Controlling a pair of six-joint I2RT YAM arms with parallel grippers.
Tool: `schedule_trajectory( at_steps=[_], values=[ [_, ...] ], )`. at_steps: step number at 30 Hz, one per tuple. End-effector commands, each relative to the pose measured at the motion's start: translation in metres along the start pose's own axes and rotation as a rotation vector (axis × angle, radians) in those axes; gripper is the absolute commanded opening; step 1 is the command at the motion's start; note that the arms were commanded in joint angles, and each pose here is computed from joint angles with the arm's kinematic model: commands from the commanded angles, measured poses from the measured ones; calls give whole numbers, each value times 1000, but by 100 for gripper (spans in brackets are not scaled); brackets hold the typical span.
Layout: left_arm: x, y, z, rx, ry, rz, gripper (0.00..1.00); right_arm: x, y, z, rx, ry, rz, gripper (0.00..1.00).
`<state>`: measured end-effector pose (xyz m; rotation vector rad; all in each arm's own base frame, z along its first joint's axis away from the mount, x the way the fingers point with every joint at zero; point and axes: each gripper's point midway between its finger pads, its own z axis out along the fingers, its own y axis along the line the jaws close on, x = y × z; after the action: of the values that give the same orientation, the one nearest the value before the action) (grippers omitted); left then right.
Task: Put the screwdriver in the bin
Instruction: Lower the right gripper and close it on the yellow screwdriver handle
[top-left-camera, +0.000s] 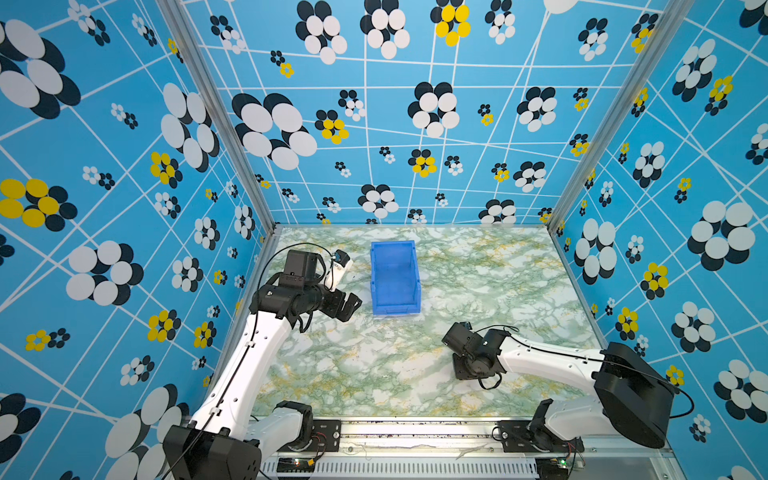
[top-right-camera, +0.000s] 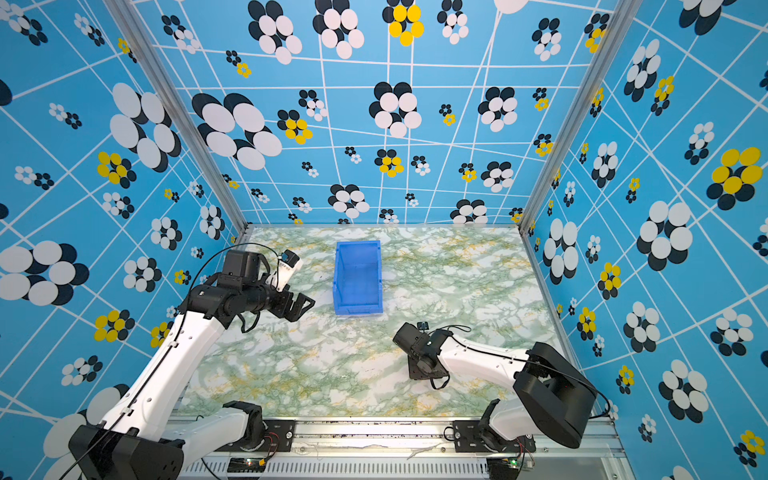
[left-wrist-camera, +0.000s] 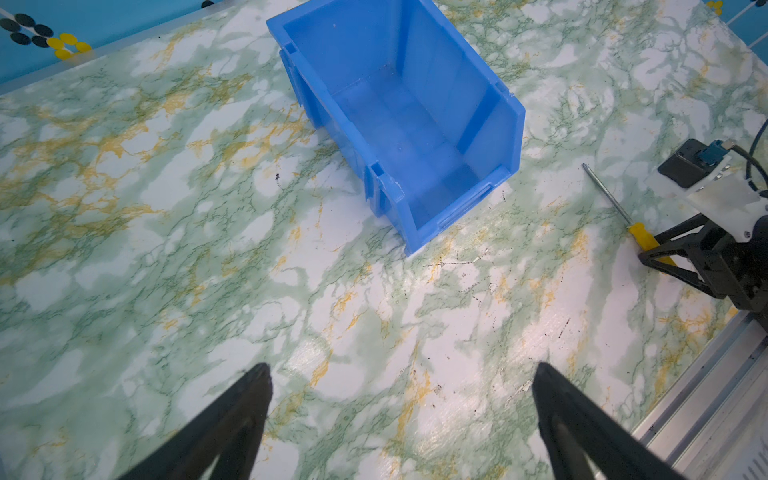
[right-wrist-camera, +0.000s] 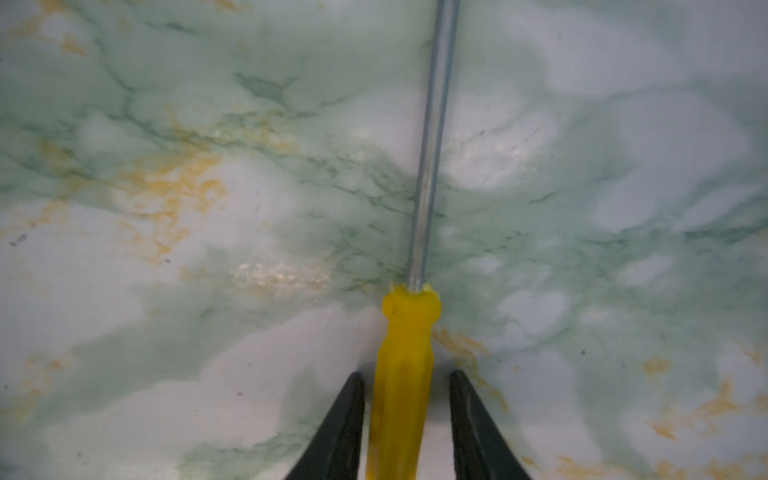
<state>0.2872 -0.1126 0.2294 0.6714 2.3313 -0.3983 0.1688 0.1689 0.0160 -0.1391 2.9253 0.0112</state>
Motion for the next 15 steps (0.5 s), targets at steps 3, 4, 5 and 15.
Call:
schedule_trajectory(
  at_steps=[3, 4, 5, 15],
  values=[
    [-3, -7, 2, 32, 4, -7, 99, 4, 4, 6, -2, 17, 6, 32],
    [-3, -8, 3, 34, 6, -7, 99, 4, 4, 7, -1, 17, 6, 30],
    [-3, -8, 3, 34, 7, -6, 99, 5, 3, 8, -1, 19, 7, 28],
    [-6, -5, 3, 12, 9, 17, 99, 7, 2, 10, -4, 14, 1, 13]
  ],
)
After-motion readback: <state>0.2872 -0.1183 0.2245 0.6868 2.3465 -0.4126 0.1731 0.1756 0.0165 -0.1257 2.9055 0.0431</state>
